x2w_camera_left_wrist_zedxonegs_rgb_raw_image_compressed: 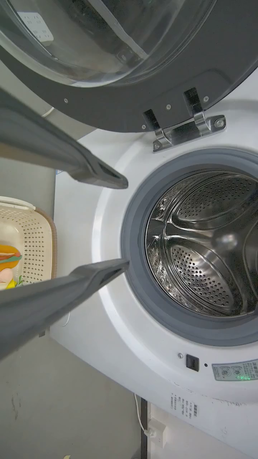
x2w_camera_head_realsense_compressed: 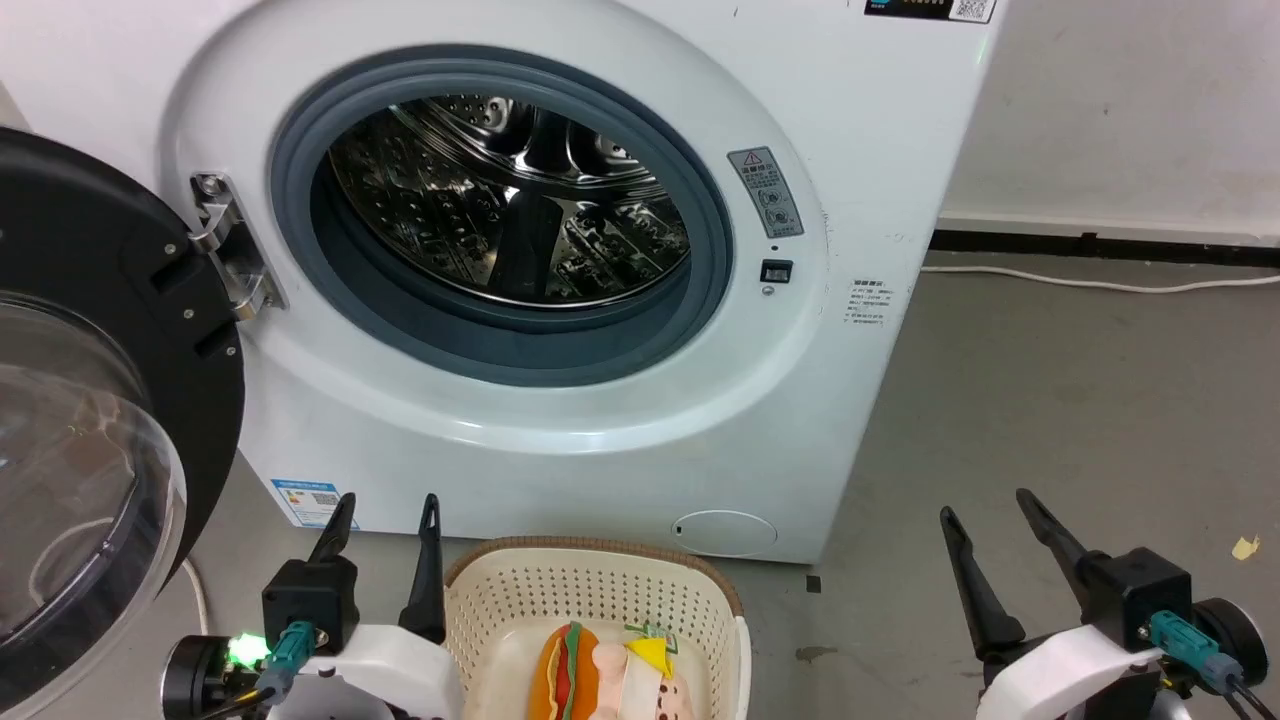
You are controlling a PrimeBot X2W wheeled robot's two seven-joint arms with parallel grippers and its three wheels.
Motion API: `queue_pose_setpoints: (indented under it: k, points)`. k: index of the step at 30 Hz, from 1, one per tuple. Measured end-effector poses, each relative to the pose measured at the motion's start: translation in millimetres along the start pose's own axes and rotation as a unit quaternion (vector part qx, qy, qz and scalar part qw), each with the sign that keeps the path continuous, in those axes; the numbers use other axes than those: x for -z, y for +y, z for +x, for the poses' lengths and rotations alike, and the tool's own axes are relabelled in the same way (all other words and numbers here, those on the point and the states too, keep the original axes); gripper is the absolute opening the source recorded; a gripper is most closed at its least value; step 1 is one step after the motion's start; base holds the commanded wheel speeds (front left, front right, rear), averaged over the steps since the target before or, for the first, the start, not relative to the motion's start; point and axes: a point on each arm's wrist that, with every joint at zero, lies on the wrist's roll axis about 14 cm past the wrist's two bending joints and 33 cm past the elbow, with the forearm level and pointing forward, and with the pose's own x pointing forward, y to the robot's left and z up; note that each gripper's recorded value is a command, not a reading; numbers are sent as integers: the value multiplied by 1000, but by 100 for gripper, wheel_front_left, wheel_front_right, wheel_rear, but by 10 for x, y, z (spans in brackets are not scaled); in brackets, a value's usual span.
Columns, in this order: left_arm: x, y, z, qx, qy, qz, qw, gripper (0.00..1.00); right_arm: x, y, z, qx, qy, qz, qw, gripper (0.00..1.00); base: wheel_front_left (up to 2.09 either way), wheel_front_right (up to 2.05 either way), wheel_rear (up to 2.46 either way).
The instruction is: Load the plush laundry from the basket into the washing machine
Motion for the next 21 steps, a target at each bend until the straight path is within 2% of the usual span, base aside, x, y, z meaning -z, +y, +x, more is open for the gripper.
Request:
queue_pose_setpoints:
  k: [9,21]
  points:
    - [167,-103,65,15,19,-3,1000,100,62,-74,21,11,2,10,1000,100,0,0,0]
    - [621,-333,287,51,82,-5,995,100,137,-183,145,25,5,18,1000,100,0,0,0]
